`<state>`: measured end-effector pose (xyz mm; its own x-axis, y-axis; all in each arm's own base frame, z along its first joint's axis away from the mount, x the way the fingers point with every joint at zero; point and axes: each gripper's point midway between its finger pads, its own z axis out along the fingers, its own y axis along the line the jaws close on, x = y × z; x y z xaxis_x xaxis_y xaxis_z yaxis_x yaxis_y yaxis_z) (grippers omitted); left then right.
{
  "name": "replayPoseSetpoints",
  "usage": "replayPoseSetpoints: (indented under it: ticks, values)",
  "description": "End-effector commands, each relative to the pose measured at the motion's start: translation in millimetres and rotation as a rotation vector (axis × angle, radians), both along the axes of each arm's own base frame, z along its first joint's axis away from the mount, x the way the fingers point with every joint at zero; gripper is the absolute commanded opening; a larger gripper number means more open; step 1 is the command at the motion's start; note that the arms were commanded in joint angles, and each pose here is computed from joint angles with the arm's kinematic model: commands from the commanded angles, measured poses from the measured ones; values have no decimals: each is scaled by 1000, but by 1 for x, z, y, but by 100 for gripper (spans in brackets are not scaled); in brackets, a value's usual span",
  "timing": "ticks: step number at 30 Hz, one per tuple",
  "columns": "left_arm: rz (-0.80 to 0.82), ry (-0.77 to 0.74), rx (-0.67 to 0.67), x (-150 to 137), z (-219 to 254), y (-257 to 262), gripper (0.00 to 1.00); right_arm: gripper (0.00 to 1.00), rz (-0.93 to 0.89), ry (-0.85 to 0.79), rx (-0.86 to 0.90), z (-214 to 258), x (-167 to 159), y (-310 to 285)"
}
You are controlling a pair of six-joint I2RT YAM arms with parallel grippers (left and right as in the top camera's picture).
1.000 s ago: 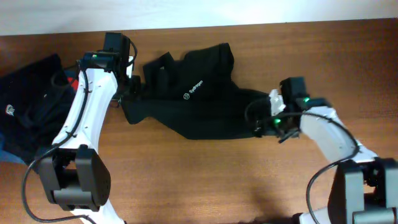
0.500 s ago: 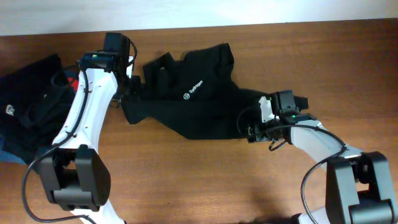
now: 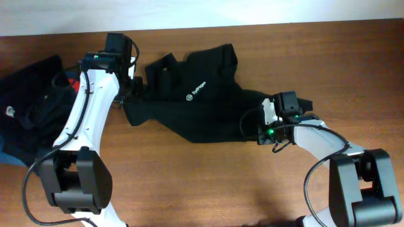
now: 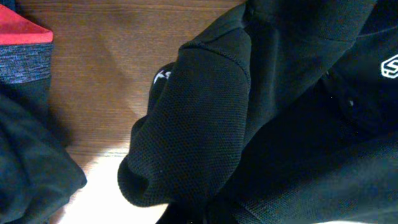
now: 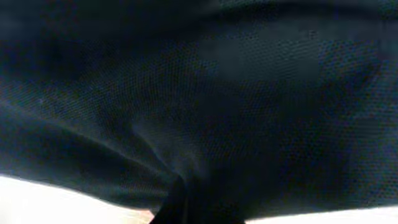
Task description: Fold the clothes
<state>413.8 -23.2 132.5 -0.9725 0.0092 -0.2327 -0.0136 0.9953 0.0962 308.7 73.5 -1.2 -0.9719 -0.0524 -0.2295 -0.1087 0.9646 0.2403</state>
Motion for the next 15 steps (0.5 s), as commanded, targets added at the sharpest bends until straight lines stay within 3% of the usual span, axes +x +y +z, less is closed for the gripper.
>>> replayPoseSetpoints:
  ticks: [1,4,9,15]
  values:
    - [13,-2,12,0,0,4,0,4,-2,74,-33,9,-16,-5]
    - [9,-45,-7,-1,17,1,0,4,-20,-28,-91,71,10,-14]
    - [8,-217,-26,-3,82,2,0,4,-101,-304,-227,218,48,-41]
    - [8,-456,-51,-10,159,2,0,4,-128,-397,-246,288,46,-48]
